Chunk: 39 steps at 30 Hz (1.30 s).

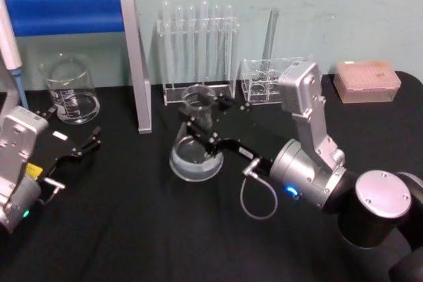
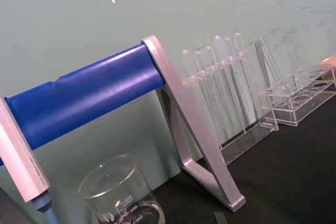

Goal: Grasp the erlenmeyer flask with one hand, shake it three times, then place it back.

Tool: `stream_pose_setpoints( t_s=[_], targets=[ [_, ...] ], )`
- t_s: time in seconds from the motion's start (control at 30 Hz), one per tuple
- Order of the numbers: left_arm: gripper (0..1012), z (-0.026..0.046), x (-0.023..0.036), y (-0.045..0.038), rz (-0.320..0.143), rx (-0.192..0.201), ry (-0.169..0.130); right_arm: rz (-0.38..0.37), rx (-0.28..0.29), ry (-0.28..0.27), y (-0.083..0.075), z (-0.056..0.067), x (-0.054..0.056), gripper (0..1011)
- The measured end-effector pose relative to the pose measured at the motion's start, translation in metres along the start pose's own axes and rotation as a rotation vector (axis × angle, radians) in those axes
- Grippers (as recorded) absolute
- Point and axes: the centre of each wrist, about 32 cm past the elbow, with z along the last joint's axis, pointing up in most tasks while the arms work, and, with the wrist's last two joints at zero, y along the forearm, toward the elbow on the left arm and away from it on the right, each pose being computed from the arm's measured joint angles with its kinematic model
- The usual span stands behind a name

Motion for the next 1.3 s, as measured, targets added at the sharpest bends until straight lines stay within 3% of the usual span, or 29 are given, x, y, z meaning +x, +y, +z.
stream_pose_setpoints(
  t_s=[0.33,0.63,0.93,1.13,1.3],
  targets=[
    [1001,0.0000,0.0000,0.0000,0.000,0.000,0.000,0.083,-0.008,0.005,0.000,-0.001,-0.012,457],
    [1001,0.0000,0.0000,0.0000,0.000,0.000,0.000,0.062,-0.010,0.003,0.002,-0.001,-0.009,457],
    [1001,0.0000,0.0000,0.0000,0.000,0.000,0.000,-0.062,-0.006,-0.011,0.000,-0.001,0.014,457],
    [1001,0.0000,0.0000,0.0000,0.000,0.000,0.000,-0.195,-0.015,-0.023,-0.007,-0.002,0.039,457],
    [1001,0.0000,0.0000,0.0000,0.000,0.000,0.000,-0.267,-0.014,-0.027,-0.012,-0.001,0.052,457]
  ],
)
